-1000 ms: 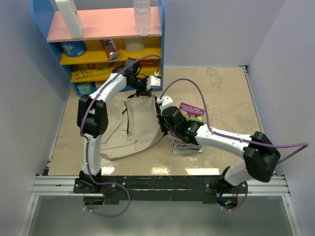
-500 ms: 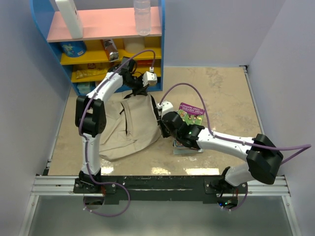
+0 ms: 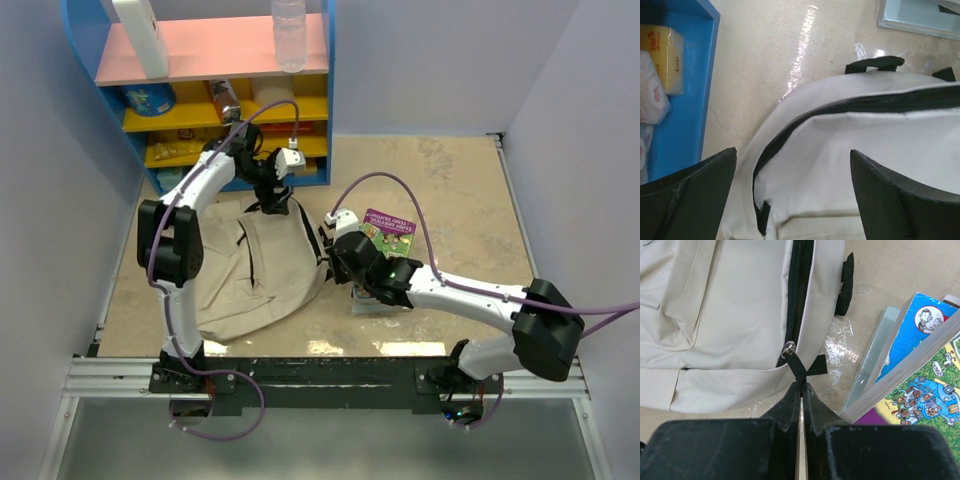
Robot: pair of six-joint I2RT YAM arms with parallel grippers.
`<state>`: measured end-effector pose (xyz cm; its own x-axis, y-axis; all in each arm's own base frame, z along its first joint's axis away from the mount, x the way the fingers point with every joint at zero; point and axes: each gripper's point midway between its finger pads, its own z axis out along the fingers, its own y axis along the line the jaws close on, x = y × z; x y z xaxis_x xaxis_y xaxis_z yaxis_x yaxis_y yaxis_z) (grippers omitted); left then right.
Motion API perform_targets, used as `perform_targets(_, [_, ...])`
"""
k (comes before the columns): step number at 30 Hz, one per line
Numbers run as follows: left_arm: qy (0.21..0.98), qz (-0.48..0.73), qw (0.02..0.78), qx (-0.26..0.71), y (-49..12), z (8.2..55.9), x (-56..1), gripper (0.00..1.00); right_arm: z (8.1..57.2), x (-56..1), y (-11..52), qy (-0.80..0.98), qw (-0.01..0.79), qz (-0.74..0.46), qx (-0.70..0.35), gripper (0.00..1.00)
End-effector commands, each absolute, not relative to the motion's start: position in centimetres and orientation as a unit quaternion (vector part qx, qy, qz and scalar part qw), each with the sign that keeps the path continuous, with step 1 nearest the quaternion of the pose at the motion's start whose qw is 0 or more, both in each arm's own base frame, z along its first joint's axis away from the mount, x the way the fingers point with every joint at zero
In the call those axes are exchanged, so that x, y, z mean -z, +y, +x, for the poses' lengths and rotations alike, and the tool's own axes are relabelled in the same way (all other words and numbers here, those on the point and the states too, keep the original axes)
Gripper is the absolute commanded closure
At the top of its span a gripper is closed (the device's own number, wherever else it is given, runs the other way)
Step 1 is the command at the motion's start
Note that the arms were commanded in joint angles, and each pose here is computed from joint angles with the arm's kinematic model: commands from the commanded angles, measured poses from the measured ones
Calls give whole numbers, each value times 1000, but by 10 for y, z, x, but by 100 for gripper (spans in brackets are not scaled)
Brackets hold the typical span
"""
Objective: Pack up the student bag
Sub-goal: Unzip the student bag at the center of the board.
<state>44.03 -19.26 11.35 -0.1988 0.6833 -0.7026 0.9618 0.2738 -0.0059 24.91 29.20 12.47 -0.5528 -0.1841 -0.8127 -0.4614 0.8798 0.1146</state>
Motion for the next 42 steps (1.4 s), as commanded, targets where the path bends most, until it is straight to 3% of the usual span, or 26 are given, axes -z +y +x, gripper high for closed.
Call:
perform_targets(1, [637, 631, 358, 260, -202, 412, -176, 0, 254, -135, 288, 864, 452, -163, -153, 100])
perform_targets(5, [497, 723, 413, 243, -216, 385, -182, 0, 257, -141, 292, 861, 457, -157, -159, 100])
perform_targets(9, [438, 772, 394, 240, -232, 367, -159, 0, 259, -145, 295, 857, 464, -148, -167, 100])
perform_targets(17, [388, 823, 333, 249, -251, 364, -120, 2, 263, -158, 310, 846, 474, -154, -191, 100])
perform_targets(20, [380, 833, 316, 248, -252, 363, -114, 8, 267, -161, 313, 844, 477, -156, -190, 100])
perform_targets(26, [374, 829, 321, 263, -260, 364, -119, 30, 271, -163, 316, 841, 483, -154, -188, 100])
perform_targets(29, [375, 823, 327, 272, -264, 364, -120, 60, 274, -163, 318, 840, 487, -151, -186, 100])
perform_targets(32, [379, 824, 313, 283, -263, 359, -111, 72, 276, -163, 321, 838, 489, -151, -187, 100])
perform_targets(37, [386, 821, 299, 295, -262, 357, -104, 72, 281, -169, 326, 831, 502, -143, -195, 100])
perform_targets(40, [400, 814, 304, 292, -266, 364, -106, 96, 282, -172, 329, 825, 507, -143, -205, 100])
perform_targets(42, [416, 801, 319, 287, -274, 378, -111, 100, 280, -169, 333, 825, 505, -149, -205, 100])
